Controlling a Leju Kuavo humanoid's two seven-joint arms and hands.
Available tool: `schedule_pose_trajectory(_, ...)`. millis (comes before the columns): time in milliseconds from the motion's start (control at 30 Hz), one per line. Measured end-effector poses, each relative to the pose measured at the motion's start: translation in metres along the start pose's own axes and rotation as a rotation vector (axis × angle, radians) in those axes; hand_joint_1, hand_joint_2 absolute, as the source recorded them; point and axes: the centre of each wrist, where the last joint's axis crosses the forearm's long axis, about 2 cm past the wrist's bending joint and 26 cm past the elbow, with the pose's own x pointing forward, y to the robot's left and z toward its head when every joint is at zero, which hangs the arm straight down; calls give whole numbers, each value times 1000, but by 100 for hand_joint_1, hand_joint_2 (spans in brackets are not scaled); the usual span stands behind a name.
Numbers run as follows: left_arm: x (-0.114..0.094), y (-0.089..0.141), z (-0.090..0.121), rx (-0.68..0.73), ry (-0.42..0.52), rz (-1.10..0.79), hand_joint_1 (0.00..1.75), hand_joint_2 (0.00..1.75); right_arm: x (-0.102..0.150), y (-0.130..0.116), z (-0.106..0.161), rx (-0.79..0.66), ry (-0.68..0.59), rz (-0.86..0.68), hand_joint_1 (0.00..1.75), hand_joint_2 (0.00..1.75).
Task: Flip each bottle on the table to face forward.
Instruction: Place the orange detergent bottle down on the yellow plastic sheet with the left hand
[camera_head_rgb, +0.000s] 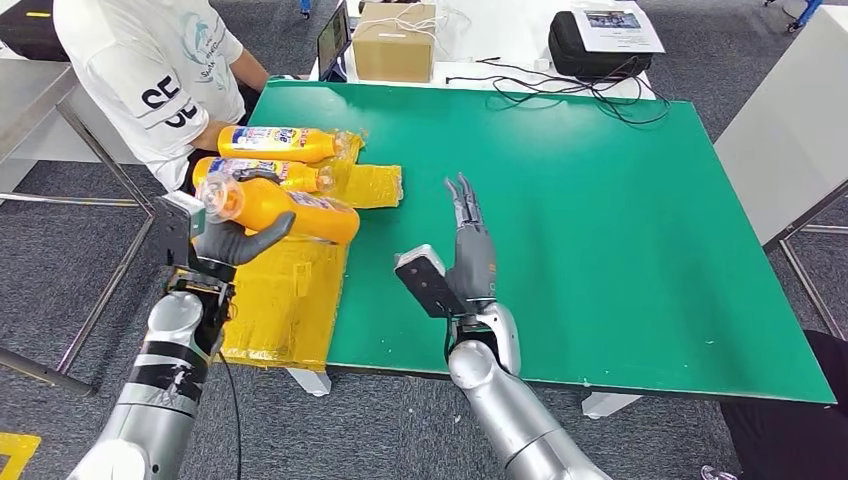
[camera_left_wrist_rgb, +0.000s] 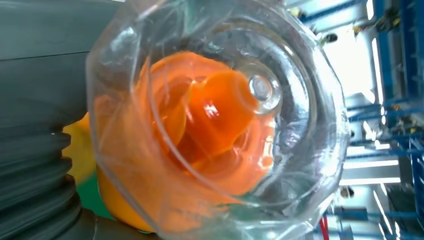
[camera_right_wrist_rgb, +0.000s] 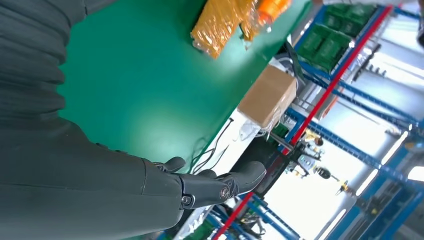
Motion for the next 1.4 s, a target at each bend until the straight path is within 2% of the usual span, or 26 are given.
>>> schedule_pose_trajectory(167,6,30,-4,-1,-23,-79,175,175,-8,-16,2,-50,8,-27,0,175)
schedule_pose_trajectory(333,9,42,-6,-1,-34,-135,175,175,-11,-23,2,-67,-1,-27,0,175)
schedule_pose_trajectory(533,17,73,-7,-105,-76,-445,175,175,-15,-29,4,-75,-4,-53,0,175)
schedule_pose_trajectory(767,24,114,8,-264,-54,-772,175,175,-22,-37,7,-79,2,-64,0,175)
schedule_pose_trajectory(1067,44,164,33,-445,-10,-1054,175,175,-29,-43,6,-80,2,-76,0,175)
schedule_pose_trajectory(1200,54,177,37,-497,11,-1139,175,175,-29,-43,5,-79,-2,-77,0,175)
schedule_pose_trajectory(1400,69,188,41,-586,33,-1379,175,175,-29,-44,1,-64,-13,-79,0,175)
